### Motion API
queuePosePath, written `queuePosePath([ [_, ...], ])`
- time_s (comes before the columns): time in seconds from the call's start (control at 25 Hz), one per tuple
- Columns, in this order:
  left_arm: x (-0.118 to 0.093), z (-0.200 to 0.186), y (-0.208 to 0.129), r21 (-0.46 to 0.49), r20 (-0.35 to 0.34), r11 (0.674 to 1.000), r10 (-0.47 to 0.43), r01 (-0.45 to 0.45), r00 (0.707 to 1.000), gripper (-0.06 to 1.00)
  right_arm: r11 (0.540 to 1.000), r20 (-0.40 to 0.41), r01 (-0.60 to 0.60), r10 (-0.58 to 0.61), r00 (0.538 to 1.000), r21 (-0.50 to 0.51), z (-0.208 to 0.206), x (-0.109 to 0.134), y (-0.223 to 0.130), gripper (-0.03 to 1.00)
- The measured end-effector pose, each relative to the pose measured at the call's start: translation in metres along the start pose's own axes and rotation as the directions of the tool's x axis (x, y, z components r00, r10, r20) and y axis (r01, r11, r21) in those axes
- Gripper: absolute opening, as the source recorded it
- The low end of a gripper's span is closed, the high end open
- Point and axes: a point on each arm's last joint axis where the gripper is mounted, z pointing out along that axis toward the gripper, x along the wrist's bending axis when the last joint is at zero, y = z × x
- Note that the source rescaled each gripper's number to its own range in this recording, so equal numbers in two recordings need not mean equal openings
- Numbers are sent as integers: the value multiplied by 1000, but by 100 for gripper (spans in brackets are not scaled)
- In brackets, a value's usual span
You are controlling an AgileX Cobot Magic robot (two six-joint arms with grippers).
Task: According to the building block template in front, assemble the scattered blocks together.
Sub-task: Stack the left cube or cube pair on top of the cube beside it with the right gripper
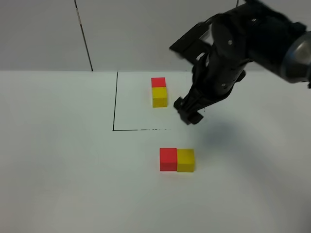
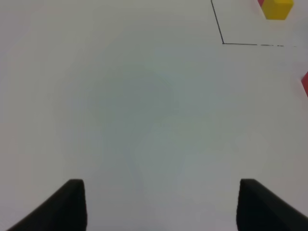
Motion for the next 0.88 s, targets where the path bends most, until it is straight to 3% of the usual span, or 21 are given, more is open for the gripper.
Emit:
queuePosePath([
  [0.16, 0, 0, 0, 0, 0, 1000, 0, 0, 1000, 47, 969, 61, -221, 229, 972, -113, -40, -15, -17, 99],
  [0.4, 0, 0, 0, 0, 0, 1000, 0, 0, 1000, 47, 834, 50, -446, 486, 872, -326, -76, -10, -65, 99],
  [0.6, 0, 0, 0, 0, 0, 1000, 0, 0, 1000, 47, 775, 8, -471, 523, 852, -422, -83, 8, -101, 99],
  [0.88, 0, 0, 0, 0, 0, 1000, 0, 0, 1000, 47, 800, 38, -384, 450, 892, -461, -80, 11, -105, 98],
])
